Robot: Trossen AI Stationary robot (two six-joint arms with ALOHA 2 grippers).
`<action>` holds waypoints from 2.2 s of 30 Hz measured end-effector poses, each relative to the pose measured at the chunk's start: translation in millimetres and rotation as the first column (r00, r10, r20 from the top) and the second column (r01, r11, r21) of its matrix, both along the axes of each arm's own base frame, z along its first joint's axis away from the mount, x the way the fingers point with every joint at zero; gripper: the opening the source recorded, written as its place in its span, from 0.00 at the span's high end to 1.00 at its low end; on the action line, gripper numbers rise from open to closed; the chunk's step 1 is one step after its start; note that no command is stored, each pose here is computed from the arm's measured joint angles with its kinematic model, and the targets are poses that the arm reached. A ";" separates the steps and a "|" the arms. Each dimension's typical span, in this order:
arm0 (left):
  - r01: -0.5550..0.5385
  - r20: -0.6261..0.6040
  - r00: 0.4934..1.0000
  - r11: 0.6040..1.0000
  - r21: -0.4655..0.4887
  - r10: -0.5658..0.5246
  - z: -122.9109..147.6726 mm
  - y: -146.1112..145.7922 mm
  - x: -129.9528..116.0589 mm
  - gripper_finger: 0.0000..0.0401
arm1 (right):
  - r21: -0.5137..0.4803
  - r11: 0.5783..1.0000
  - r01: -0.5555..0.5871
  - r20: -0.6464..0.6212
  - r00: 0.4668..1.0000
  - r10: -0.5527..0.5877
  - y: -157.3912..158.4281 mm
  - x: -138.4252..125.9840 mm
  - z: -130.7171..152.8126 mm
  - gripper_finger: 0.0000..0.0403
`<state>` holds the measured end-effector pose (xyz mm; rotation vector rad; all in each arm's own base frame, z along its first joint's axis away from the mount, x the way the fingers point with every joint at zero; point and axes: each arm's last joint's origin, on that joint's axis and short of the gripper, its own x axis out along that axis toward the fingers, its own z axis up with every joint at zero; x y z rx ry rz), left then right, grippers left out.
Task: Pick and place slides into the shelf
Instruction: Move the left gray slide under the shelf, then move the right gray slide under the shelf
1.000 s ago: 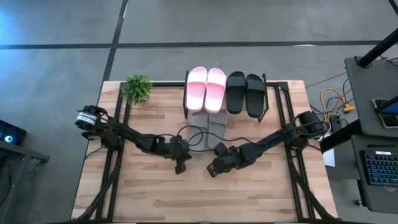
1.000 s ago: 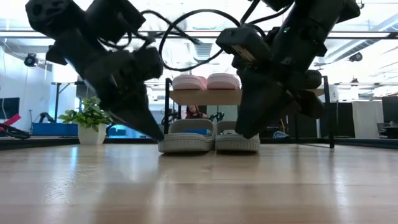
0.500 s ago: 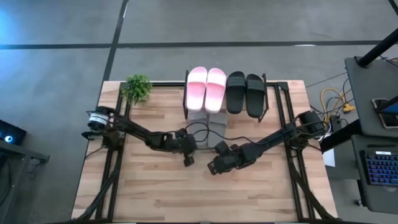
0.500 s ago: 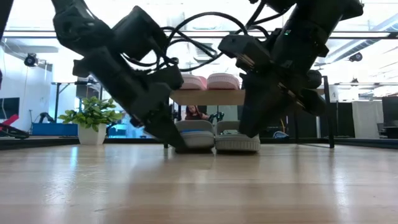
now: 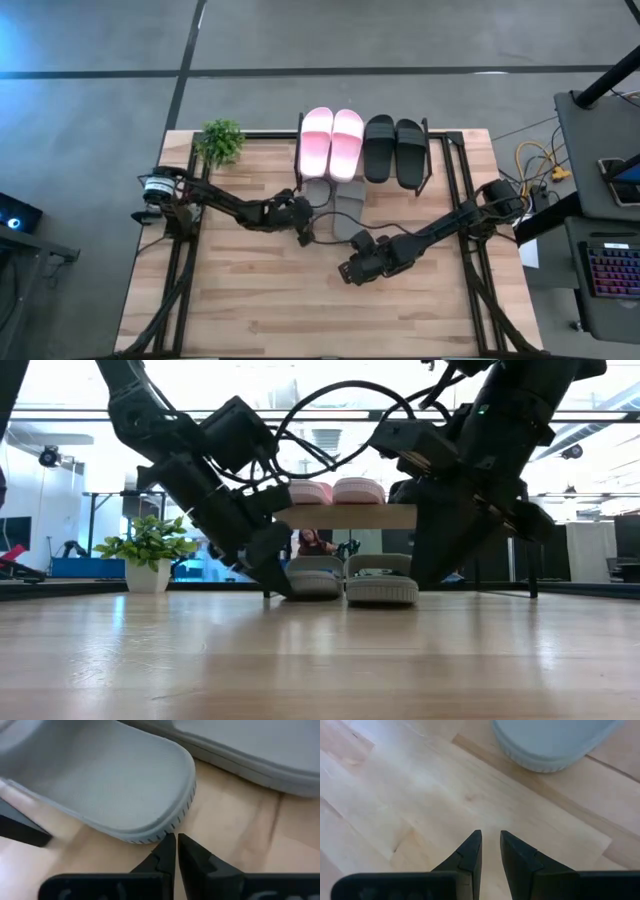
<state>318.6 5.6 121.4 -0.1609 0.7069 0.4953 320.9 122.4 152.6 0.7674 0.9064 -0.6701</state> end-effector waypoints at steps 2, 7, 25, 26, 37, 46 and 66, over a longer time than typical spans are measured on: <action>0.004 0.007 1.000 1.000 0.015 -0.004 1.0 3.3 1.0 0.99 | 0.003 1.000 0.003 0.000 1.000 -0.003 1.3 -0.6 -0.1 0.84; 0.010 0.015 1.000 0.998 0.064 -0.011 3.2 7.0 2.6 0.99 | -0.005 1.000 0.006 0.006 1.000 -0.006 3.6 -1.7 0.0 0.84; 0.102 0.057 0.993 0.995 0.012 -0.103 18.3 -59.2 -18.0 0.99 | -0.068 0.997 0.039 0.032 0.999 -0.037 -0.2 -0.7 0.7 0.84; 0.105 0.057 0.993 0.994 0.000 -0.105 20.1 -64.2 -21.1 0.99 | -0.068 0.997 0.043 0.031 0.999 -0.041 -1.5 -0.1 0.6 0.84; 0.204 0.212 0.957 0.979 0.005 -0.200 66.1 -116.5 -52.8 0.99 | -0.052 0.998 0.030 0.015 0.999 -0.029 -23.6 6.8 -4.9 0.84; 0.177 0.296 0.939 0.984 0.025 -0.176 89.6 -117.2 -67.2 0.99 | -0.106 0.994 0.016 -0.016 1.000 -0.018 -55.1 13.6 -7.0 0.84; 0.161 0.276 0.947 0.986 0.043 -0.166 89.4 -115.1 -70.3 0.99 | -0.203 0.971 0.122 -0.008 0.992 -0.126 -115.1 21.1 -7.8 0.84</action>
